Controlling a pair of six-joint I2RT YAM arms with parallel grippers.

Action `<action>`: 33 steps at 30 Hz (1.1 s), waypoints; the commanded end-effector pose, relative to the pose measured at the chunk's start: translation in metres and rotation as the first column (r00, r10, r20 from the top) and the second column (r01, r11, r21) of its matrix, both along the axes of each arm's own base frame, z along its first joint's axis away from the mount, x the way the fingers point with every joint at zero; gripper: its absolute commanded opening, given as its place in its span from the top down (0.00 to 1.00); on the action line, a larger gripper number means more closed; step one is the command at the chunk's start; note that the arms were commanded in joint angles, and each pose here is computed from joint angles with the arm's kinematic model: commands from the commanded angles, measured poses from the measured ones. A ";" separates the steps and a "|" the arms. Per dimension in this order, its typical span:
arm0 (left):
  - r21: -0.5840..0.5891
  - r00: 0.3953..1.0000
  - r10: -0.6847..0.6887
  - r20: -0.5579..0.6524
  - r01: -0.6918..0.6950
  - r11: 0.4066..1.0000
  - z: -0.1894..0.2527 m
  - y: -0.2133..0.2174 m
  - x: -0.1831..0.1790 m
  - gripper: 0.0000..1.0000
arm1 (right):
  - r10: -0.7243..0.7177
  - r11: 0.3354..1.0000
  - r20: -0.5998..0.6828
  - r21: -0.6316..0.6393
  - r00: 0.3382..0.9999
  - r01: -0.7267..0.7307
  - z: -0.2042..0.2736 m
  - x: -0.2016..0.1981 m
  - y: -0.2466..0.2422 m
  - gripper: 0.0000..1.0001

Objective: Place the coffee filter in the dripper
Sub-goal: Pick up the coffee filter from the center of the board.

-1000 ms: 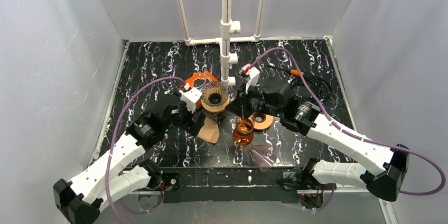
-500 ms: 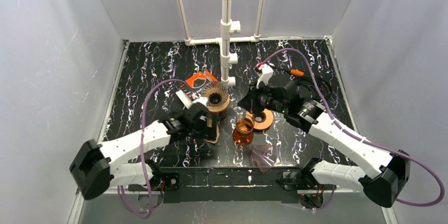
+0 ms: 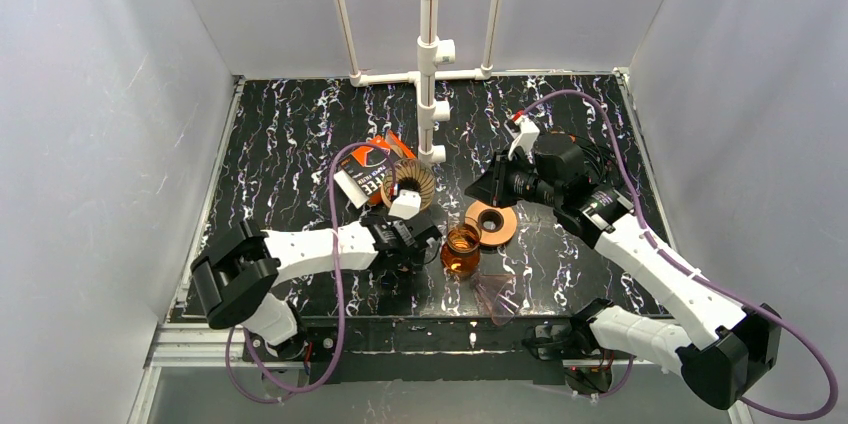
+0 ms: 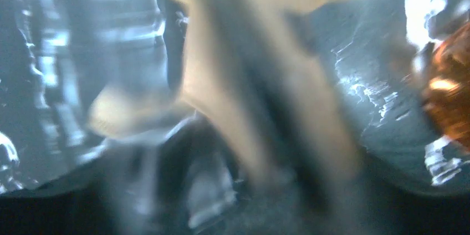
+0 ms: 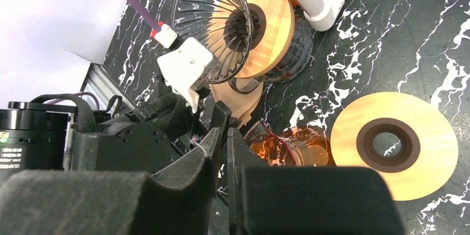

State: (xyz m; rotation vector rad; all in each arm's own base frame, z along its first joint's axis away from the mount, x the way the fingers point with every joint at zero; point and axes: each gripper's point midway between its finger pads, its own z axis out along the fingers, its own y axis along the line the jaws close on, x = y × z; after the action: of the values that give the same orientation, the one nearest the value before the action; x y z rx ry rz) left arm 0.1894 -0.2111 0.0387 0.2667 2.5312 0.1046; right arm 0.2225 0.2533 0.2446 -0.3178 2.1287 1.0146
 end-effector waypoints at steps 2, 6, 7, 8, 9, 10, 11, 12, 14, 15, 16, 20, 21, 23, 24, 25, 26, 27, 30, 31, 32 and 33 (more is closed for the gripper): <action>0.037 0.996 0.053 0.078 -0.056 0.998 0.001 0.004 0.014 0.30 | 0.029 0.999 0.007 0.031 1.000 -0.029 0.005 -0.006 0.002 0.81; 0.027 0.998 0.032 0.057 -0.033 0.999 -0.011 -0.001 0.011 0.31 | 0.035 0.999 0.006 0.030 0.999 -0.036 0.005 -0.006 0.002 0.80; 0.019 0.998 0.030 0.051 -0.031 0.999 -0.013 -0.002 0.010 0.30 | 0.036 0.999 0.008 0.031 0.999 -0.036 0.005 -0.006 0.002 0.80; 0.017 0.998 0.032 0.047 -0.033 0.999 -0.015 -0.002 0.009 0.30 | 0.038 0.999 0.005 0.031 0.999 -0.038 0.005 -0.006 0.002 0.80; 0.013 0.998 0.036 0.046 -0.036 0.999 -0.016 -0.002 0.009 0.30 | 0.038 0.999 0.006 0.033 0.999 -0.039 0.005 -0.006 0.002 0.80; 0.007 0.998 0.038 0.046 -0.038 0.999 -0.016 -0.002 0.008 0.31 | 0.039 0.999 0.006 0.031 0.999 -0.040 0.005 -0.006 0.002 0.80; 0.004 0.998 0.043 0.047 -0.043 0.999 -0.017 -0.001 0.008 0.33 | 0.040 0.999 0.006 0.031 0.999 -0.040 0.005 -0.006 0.002 0.79; 0.000 0.998 0.047 0.048 -0.047 0.999 -0.018 -0.001 0.007 0.37 | 0.040 0.999 0.005 0.030 0.999 -0.040 0.004 -0.006 0.002 0.79; -0.004 0.998 0.049 0.049 -0.049 0.999 -0.020 0.001 0.006 0.47 | 0.042 0.999 0.005 0.031 0.999 -0.042 0.004 -0.007 0.001 0.79; -0.005 0.997 0.050 0.051 -0.050 0.999 -0.020 0.001 0.006 0.49 | 0.041 0.999 0.004 0.032 0.999 -0.041 0.004 -0.006 0.001 0.79; -0.007 0.997 0.049 0.051 -0.048 0.999 -0.020 0.002 0.006 0.52 | 0.043 0.999 0.006 0.033 0.999 -0.043 0.005 -0.007 0.001 0.78; -0.012 0.997 0.042 0.061 -0.041 0.999 -0.018 0.004 0.005 0.68 | 0.041 0.999 0.005 0.034 0.999 -0.041 0.006 -0.006 0.001 0.78; -0.013 0.997 0.043 0.065 -0.042 0.999 -0.017 0.005 0.005 0.70 | 0.043 0.999 0.005 0.032 0.999 -0.043 0.005 -0.006 0.002 0.78; -0.019 0.996 0.044 0.075 -0.043 0.999 -0.015 0.008 0.005 0.77 | 0.045 0.998 0.007 0.033 0.999 -0.045 0.006 -0.006 0.002 0.78; -0.019 0.996 0.046 0.078 -0.045 0.999 -0.014 0.009 0.004 0.81 | 0.045 0.998 0.005 0.033 0.999 -0.045 0.005 -0.006 0.002 0.78; -0.021 0.995 0.049 0.083 -0.047 0.999 -0.014 0.011 0.004 0.83 | 0.045 0.998 0.004 0.033 0.999 -0.045 0.005 -0.006 0.002 0.77; -0.024 0.995 0.052 0.088 -0.050 0.998 -0.013 0.013 0.004 0.86 | 0.045 0.998 0.005 0.034 0.999 -0.045 0.006 -0.006 0.002 0.77; -0.025 0.994 0.054 0.091 -0.052 0.998 -0.012 0.015 0.003 0.89 | 0.046 0.998 0.006 0.034 0.999 -0.046 0.006 -0.006 0.002 0.77; -0.036 0.992 0.068 0.108 -0.064 0.997 -0.007 0.022 0.001 1.00 | 0.050 0.998 0.006 0.036 0.999 -0.050 0.007 -0.006 0.003 0.77; -0.036 0.991 0.075 0.113 -0.071 0.997 -0.006 0.025 0.000 1.00 | 0.051 0.998 0.006 0.037 0.999 -0.051 0.007 -0.006 0.004 0.77; -0.039 0.989 0.082 0.121 -0.078 0.996 -0.003 0.028 0.001 1.00 | 0.051 0.998 0.007 0.037 0.999 -0.051 0.008 -0.006 0.004 0.77; -0.039 0.988 0.085 0.127 -0.081 0.996 0.000 0.030 0.000 1.00 | 0.052 0.998 0.009 0.037 0.999 -0.052 0.008 -0.005 0.004 0.77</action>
State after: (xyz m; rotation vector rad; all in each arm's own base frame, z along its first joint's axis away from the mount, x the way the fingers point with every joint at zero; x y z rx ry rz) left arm 0.1886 -0.2002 0.0241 0.1870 2.4698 0.0615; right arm 0.2165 0.2551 0.2431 -0.3451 2.1396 1.0596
